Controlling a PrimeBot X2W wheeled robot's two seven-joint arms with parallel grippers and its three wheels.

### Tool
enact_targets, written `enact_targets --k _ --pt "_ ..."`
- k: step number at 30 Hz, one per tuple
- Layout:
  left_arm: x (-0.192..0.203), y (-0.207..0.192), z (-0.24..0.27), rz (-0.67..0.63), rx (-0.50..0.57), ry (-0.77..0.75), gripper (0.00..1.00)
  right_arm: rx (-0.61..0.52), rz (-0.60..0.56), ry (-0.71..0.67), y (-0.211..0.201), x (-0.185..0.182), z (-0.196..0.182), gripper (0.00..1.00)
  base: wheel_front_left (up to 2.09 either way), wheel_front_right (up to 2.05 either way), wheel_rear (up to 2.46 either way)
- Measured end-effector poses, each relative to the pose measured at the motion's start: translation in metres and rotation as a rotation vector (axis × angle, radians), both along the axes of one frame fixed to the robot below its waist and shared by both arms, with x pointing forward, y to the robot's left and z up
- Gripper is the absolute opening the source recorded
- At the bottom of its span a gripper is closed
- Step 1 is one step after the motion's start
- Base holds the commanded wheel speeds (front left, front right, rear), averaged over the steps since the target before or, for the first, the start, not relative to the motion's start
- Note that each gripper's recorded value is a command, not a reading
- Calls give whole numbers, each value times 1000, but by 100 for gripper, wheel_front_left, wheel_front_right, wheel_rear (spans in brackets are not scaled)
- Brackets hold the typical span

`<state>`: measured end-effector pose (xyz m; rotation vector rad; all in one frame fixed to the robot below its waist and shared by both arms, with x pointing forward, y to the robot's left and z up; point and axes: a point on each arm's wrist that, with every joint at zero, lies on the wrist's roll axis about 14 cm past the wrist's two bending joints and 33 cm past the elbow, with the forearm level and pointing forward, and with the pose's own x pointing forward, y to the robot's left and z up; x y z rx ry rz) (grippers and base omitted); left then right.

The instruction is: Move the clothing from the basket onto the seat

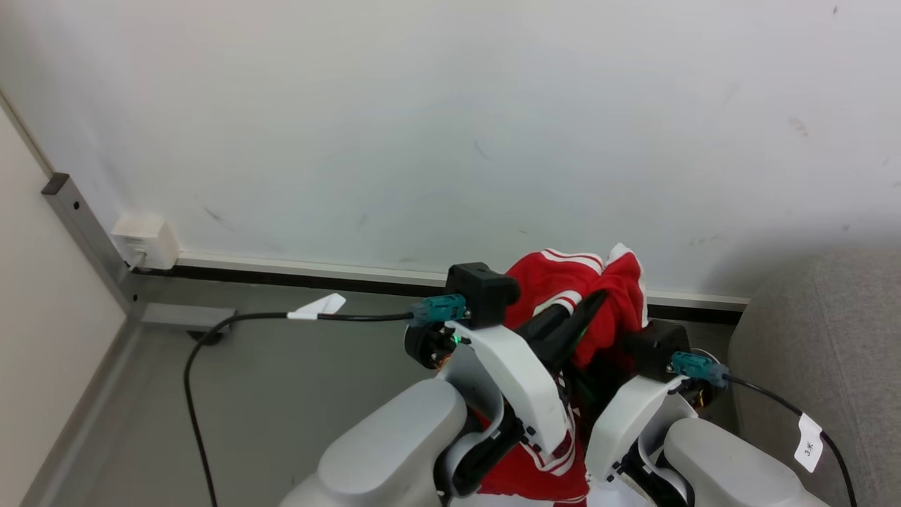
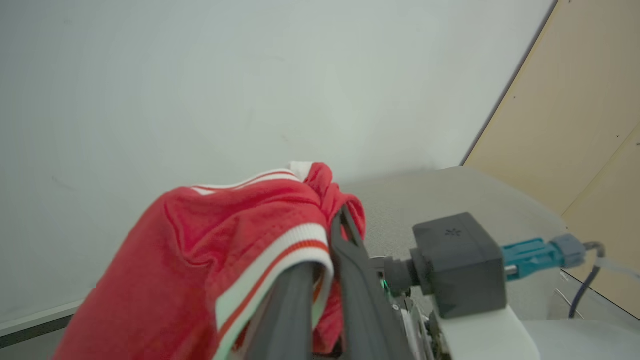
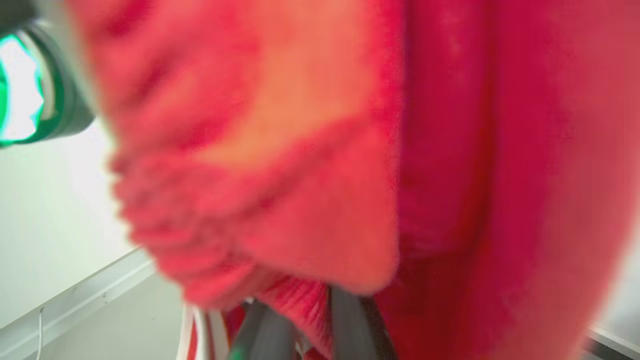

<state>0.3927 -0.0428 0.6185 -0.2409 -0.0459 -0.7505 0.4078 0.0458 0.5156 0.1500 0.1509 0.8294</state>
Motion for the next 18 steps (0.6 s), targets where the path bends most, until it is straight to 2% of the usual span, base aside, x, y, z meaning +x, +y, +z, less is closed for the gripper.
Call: enact_targets --k 12,13,14,15,18 --pt "16 1 -12 27 -11 26 0 39 -77 13 -38 -6 -3 0 0 0 0" --pt "16 0 -14 25 -11 29 29 43 -87 8 -42 -6 -1 0 0 0 0" --pt "16 0 -15 24 -9 33 73 45 -96 4 -46 -6 -1 0 0 0 0" --pt "16 0 -17 25 -6 37 100 47 -106 -1 -51 -6 0 0 0 0 0" --pt "15 0 -25 27 3 56 100 44 -131 -13 -63 -6 0 0 0 0 0"
